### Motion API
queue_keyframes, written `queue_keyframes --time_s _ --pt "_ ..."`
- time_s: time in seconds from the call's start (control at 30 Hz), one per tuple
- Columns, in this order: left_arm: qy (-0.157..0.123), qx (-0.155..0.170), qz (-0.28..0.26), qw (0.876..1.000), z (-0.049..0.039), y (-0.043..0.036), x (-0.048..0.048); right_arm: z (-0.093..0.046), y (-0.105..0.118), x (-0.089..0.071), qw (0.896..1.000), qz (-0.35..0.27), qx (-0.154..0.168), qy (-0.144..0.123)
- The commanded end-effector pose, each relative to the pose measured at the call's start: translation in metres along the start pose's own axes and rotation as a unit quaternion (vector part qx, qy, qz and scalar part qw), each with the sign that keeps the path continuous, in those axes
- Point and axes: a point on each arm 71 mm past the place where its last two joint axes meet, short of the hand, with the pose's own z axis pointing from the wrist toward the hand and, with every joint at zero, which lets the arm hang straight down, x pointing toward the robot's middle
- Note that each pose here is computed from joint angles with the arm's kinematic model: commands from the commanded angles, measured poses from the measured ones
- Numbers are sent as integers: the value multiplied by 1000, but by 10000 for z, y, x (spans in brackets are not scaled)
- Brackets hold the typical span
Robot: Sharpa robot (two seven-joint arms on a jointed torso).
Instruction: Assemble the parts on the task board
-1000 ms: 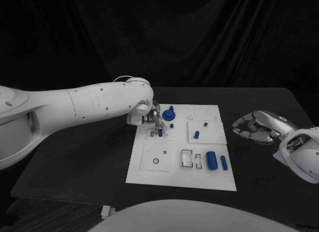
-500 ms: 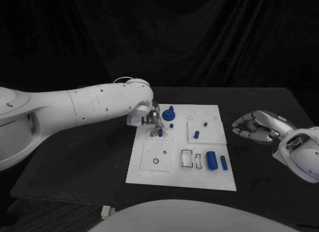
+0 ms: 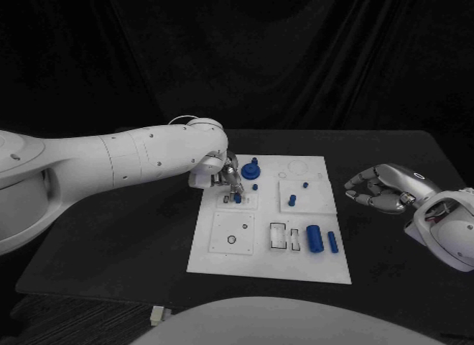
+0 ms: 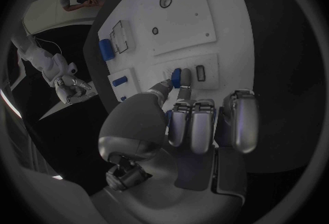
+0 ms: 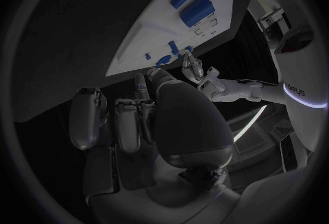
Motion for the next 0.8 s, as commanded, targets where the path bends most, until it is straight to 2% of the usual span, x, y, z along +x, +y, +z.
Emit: queue_keyframes --time_s 0.03,0.27,0.5,0.67,0.8 --pt "-4 16 -8 1000 13 -30 26 1 -12 9 1000 -2 7 1" --pt "-13 25 -14 1000 2 -45 34 6 -15 12 1000 -3 8 3" --pt "-25 29 -24 999 -16 -19 36 9 -19 16 1000 -3 11 5" --pt "-48 38 -41 997 -52 -3 43 4 -25 17 1000 -3 13 7" --pt "-70 46 -59 995 -118 24 85 -9 -38 15 1000 -3 16 9"
